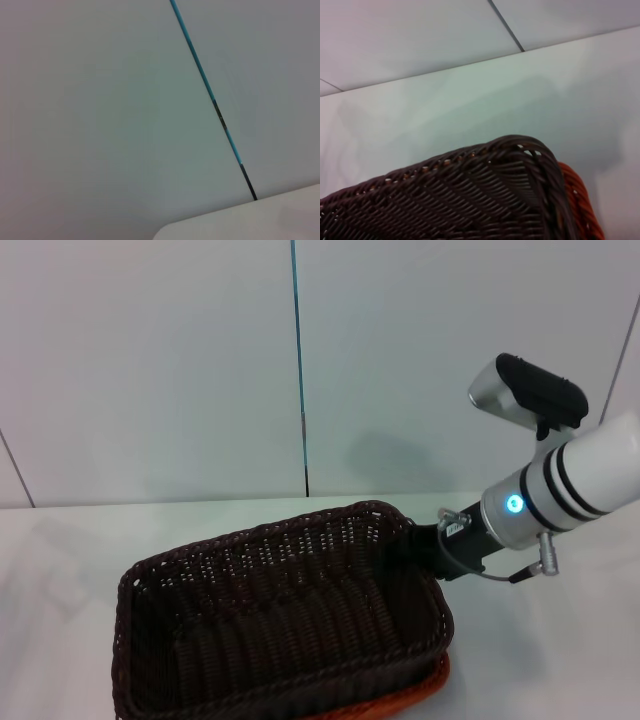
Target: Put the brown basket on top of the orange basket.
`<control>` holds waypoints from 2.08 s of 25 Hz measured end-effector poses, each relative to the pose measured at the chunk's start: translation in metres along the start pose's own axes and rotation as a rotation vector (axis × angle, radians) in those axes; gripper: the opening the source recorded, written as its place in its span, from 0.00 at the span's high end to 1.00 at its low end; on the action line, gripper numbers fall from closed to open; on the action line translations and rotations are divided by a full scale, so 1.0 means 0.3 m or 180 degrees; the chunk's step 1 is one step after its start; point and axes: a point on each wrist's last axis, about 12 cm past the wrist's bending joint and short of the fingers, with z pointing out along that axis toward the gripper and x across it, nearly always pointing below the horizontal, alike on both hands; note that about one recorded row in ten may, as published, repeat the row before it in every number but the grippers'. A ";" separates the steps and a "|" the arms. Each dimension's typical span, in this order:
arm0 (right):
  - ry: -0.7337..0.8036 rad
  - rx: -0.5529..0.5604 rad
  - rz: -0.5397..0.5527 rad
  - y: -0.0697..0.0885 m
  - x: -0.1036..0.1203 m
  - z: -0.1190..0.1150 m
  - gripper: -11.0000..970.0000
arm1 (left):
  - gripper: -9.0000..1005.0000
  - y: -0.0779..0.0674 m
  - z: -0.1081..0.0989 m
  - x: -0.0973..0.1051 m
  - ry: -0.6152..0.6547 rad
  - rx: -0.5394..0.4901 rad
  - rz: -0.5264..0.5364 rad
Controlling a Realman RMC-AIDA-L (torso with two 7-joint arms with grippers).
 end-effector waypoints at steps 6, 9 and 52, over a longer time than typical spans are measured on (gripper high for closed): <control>0.0011 0.0034 0.0019 0.002 0.011 -0.025 0.34 | 0.19 0.003 -0.001 0.004 0.0008 -0.0005 -0.0004; 0.0004 0.0037 0.0017 0.003 0.012 -0.028 0.26 | 0.19 0.006 -0.001 0.006 0.0010 -0.0013 -0.0015; 0.0815 0.0358 -0.0142 0.117 0.078 -0.241 0.15 | 0.20 0.005 -0.020 -0.025 -0.0140 -0.0097 -0.0311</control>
